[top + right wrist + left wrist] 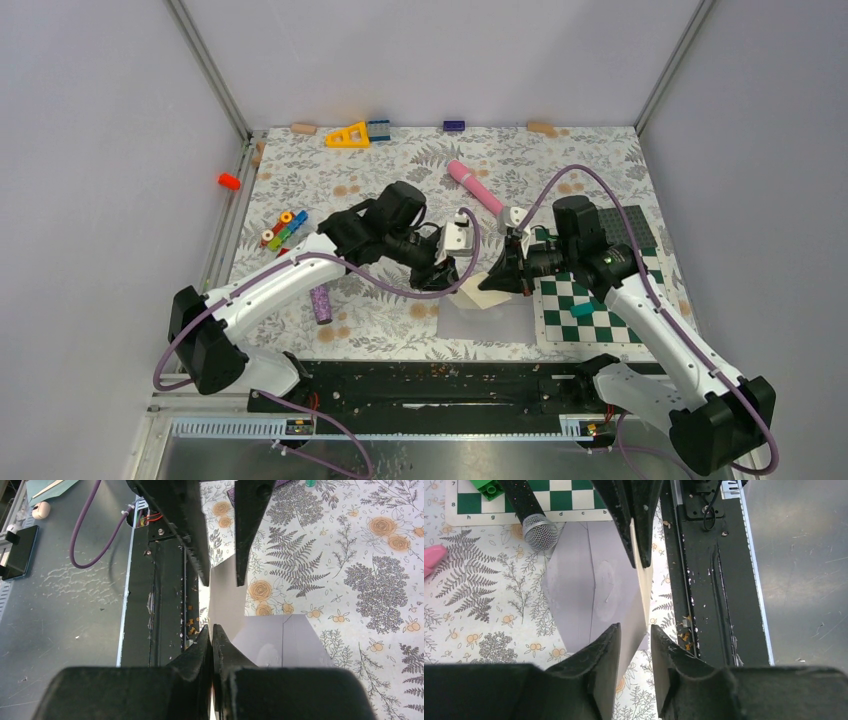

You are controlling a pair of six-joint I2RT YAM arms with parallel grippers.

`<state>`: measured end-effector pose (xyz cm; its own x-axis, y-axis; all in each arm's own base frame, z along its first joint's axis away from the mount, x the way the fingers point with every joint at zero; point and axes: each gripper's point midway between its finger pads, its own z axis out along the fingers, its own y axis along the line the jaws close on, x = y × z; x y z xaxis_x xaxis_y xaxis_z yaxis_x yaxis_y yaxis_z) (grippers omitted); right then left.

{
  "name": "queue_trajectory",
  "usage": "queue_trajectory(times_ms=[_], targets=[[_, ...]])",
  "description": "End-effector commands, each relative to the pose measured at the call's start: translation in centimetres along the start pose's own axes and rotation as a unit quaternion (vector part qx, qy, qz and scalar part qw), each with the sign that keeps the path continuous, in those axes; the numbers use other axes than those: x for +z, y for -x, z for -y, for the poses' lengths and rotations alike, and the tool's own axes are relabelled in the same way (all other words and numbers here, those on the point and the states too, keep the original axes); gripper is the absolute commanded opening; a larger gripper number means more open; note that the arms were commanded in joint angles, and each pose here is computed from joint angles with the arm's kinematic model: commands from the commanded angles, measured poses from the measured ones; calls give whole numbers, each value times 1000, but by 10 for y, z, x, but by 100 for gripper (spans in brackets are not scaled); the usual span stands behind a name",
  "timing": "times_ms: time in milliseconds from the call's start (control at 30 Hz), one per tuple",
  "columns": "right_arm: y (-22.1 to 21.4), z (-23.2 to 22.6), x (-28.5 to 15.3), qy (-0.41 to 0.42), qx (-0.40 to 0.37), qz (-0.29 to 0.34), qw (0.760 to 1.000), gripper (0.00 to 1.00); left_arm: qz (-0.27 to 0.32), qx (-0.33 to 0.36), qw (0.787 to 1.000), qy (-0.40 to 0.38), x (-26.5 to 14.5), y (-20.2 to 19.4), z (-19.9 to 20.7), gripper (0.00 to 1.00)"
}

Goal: Place the letter into the envelope and seal it
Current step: Fold the letter.

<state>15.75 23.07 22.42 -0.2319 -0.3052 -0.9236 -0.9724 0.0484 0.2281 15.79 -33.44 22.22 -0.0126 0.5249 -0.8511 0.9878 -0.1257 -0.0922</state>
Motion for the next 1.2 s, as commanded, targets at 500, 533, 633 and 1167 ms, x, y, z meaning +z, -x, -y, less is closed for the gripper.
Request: queue_trajectory(times_ms=[500,533,633,1167], targets=[[23,-5,-13,-17,-44,26,999,0,6,38,999,30,-16,3,-7,1],[23,-5,-13,-17,-44,26,999,0,5,37,999,31,-16,3,-8,17],[23,-6,-14,-16,-44,27,999,0,0,41,999,31,-16,0,-8,30],[27,-9,-19,-20,-52,36,998,0,-12,52,998,30,-20,-9,-8,5]])
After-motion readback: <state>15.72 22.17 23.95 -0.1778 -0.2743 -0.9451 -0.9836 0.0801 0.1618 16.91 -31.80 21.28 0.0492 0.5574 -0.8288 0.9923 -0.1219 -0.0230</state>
